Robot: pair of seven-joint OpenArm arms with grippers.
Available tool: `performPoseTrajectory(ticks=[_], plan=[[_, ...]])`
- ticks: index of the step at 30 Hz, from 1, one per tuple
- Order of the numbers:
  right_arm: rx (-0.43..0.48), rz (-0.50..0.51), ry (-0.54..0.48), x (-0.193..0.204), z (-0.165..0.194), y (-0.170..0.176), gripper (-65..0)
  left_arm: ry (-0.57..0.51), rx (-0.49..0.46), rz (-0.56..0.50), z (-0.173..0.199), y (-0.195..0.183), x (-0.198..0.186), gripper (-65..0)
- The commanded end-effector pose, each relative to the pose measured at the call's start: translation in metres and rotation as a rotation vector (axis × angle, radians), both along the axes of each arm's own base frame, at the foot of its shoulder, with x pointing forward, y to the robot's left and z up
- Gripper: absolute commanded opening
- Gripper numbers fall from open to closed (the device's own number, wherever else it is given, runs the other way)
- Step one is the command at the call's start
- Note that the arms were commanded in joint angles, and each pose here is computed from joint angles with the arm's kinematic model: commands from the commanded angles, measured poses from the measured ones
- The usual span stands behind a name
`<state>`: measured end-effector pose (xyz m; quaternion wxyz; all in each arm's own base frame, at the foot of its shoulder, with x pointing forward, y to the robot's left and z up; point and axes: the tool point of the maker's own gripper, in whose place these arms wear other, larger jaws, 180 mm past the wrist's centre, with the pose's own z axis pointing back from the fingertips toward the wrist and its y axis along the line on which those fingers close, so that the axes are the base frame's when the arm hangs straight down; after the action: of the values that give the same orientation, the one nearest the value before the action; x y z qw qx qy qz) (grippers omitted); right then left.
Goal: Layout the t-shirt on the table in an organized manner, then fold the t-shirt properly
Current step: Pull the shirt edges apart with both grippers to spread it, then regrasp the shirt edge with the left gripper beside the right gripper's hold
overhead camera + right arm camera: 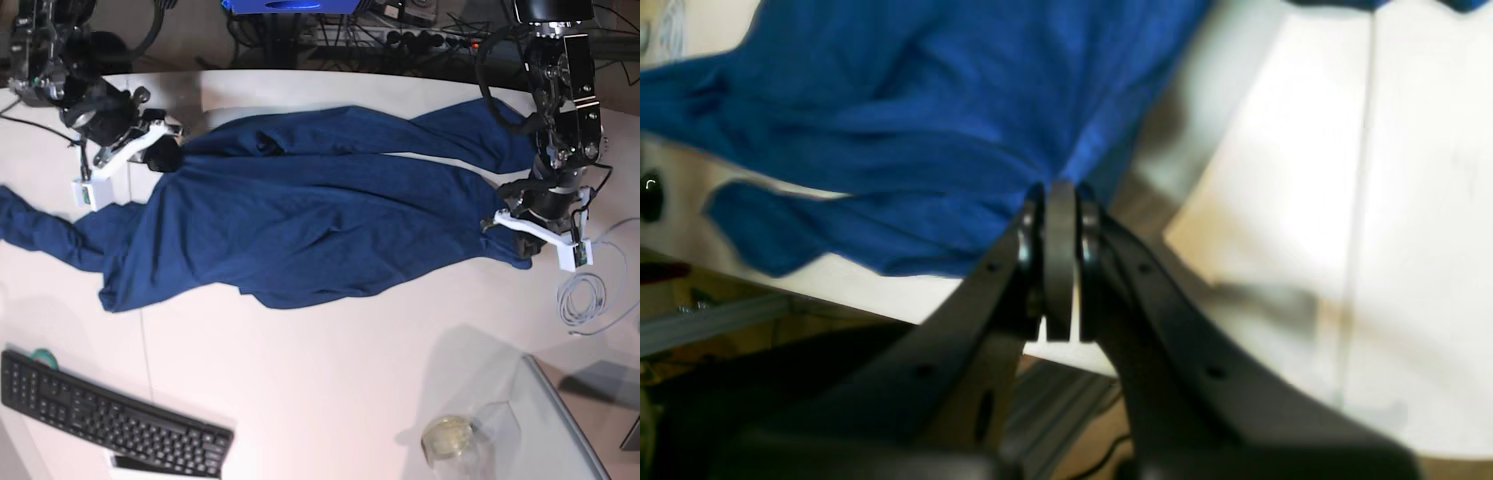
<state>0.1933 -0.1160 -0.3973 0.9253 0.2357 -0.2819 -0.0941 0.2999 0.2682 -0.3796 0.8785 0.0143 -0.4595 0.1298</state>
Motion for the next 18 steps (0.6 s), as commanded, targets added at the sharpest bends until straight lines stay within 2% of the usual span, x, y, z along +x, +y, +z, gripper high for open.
performPoseTrajectory(ticks=[1,4,10,18], plan=[[-0.019,-0.005,-0.012,-0.001,0.008,-0.008,-64.8,-0.032,0.009,0.006,0.007,0.004,0.008,-65.0],[-0.039,-0.005,0.008,-0.005,0.017,-0.017,-64.8,0.005,-0.016,0.009,-0.01,0.001,0.013,-65.0],[-0.052,-0.072,0.016,-0.004,0.016,-0.037,-64.8,0.087,-0.049,-0.043,-0.044,-0.023,0.027,-65.0],[-0.053,-0.074,0.025,-0.008,0.015,-0.038,-64.8,0.167,-0.078,-0.011,-0.073,-0.017,0.032,-65.0]])
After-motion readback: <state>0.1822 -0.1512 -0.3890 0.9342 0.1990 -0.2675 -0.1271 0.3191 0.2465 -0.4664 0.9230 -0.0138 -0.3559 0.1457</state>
